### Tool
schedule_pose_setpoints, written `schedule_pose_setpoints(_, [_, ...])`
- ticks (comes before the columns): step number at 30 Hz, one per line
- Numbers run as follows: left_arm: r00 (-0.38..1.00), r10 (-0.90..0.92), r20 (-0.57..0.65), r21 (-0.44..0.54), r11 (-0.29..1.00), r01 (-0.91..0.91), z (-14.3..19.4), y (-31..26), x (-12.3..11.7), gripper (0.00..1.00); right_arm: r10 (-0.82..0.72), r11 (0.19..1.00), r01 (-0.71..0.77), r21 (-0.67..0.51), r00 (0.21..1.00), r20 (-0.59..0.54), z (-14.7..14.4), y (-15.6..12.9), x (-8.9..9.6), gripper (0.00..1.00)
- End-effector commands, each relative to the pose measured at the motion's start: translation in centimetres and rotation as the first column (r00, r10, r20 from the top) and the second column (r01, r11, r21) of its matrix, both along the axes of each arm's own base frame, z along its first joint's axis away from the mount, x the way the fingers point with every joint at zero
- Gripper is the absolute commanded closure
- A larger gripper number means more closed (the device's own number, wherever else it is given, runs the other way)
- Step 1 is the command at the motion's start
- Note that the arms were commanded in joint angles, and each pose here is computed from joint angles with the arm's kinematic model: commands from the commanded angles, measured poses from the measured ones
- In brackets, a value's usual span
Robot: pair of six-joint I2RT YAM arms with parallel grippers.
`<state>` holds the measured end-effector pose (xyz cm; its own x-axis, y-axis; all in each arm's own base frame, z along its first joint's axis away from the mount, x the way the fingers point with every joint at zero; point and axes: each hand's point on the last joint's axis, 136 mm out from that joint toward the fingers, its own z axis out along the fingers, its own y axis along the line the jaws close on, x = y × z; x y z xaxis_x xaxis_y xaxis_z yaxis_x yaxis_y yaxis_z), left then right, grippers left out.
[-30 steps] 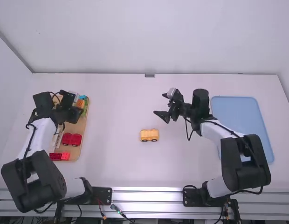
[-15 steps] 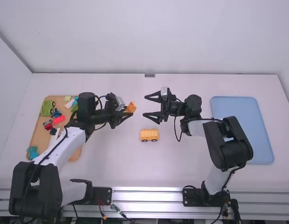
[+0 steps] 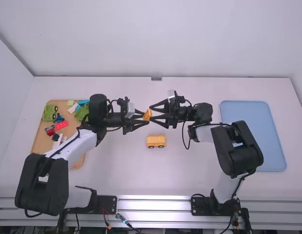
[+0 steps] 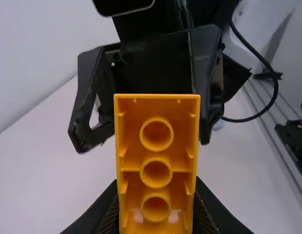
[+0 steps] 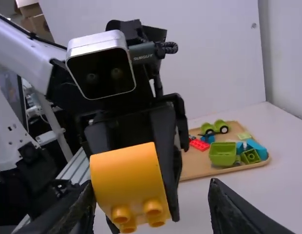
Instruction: Assemble lego blocks to make yellow taxi
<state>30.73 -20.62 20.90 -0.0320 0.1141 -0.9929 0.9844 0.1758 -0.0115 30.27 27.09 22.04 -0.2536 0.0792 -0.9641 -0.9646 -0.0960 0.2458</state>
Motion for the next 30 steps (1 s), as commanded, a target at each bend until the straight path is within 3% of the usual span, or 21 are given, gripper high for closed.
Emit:
schedule_pose_setpoints(1, [0.994, -0.072, -0.08, -0.046, 0.997, 0.068, -0.2, -0.3, -0.9, 0.98, 0.023, 1.0, -0.023, -0.003, 1.0, -0.004, 0.1, 0.3, -0.1, 0.41])
schedule_pose_setpoints(10, [0.993, -0.067, -0.098, -0.059, 0.996, 0.061, -0.6, -0.4, -0.1, 0.98, 0.028, 1.0, -0.028, -0.002, 0.999, 0.017, 0.0, 0.7, -0.4, 0.59])
schedule_pose_setpoints(12, [0.993, -0.067, -0.1, -0.059, 0.996, 0.061, -0.6, -0.4, -0.1, 0.96, 0.033, 0.999, -0.033, -0.002, 0.999, 0.027, 0.0, 0.9, -0.5, 0.72])
schedule_pose_setpoints(13, [0.993, -0.067, -0.1, -0.059, 0.996, 0.061, -0.6, -0.4, -0.1, 0.94, 0.035, 0.999, -0.035, -0.002, 0.999, 0.027, 0.0, 1.0, -0.6, 0.73])
schedule_pose_setpoints(17, [0.993, -0.067, -0.098, -0.059, 0.996, 0.061, -0.6, -0.4, -0.1, 0.67, 0.029, 1.0, -0.029, 0.0, 0.999, 0.028, 0.0, 0.8, -0.4, 0.91])
schedule_pose_setpoints(19, [0.993, -0.067, -0.098, -0.059, 0.996, 0.062, -0.6, -0.4, -0.1, 0.41, 0.029, 1.0, -0.029, 0.0, 0.999, 0.029, 0.0, 0.8, -0.4, 0.94])
schedule_pose_setpoints(20, [0.993, -0.067, -0.099, -0.059, 0.996, 0.061, -0.6, -0.4, -0.1, 0.06, 0.025, 1.0, -0.025, 0.003, 0.999, 0.028, 0.1, 0.9, -0.4, 0.96])
schedule_pose_setpoints(21, [0.993, -0.066, -0.099, -0.058, 0.996, 0.061, -0.6, -0.4, -0.1, 0.01, 0.022, 1.0, -0.022, 0.004, 0.999, 0.027, 0.1, 0.9, -0.4, 0.96])
schedule_pose_setpoints(24, [0.993, -0.066, -0.1, -0.058, 0.996, 0.06, -0.7, -0.4, -0.1, 0.01, -0.017, 1.0, 0.016, 0.013, 0.999, 0.033, 0.2, 0.4, 0.5, 1.0])
schedule_pose_setpoints(28, [0.991, -0.032, -0.13, -0.045, 0.999, 0.027, -1.2, -0.3, 0.3, 0.01, -0.108, 0.994, 0.108, 0.016, 0.994, 0.006, 0.1, -1.3, 2.7, 1.0])
schedule_pose_setpoints(30, [0.983, 0.049, -0.175, -0.007, 0.999, -0.051, -2.3, 0.0, 1.4, 0.01, -0.2, 0.98, 0.2, 0.004, 0.979, -0.031, -0.5, -2.8, 4.9, 1.0])
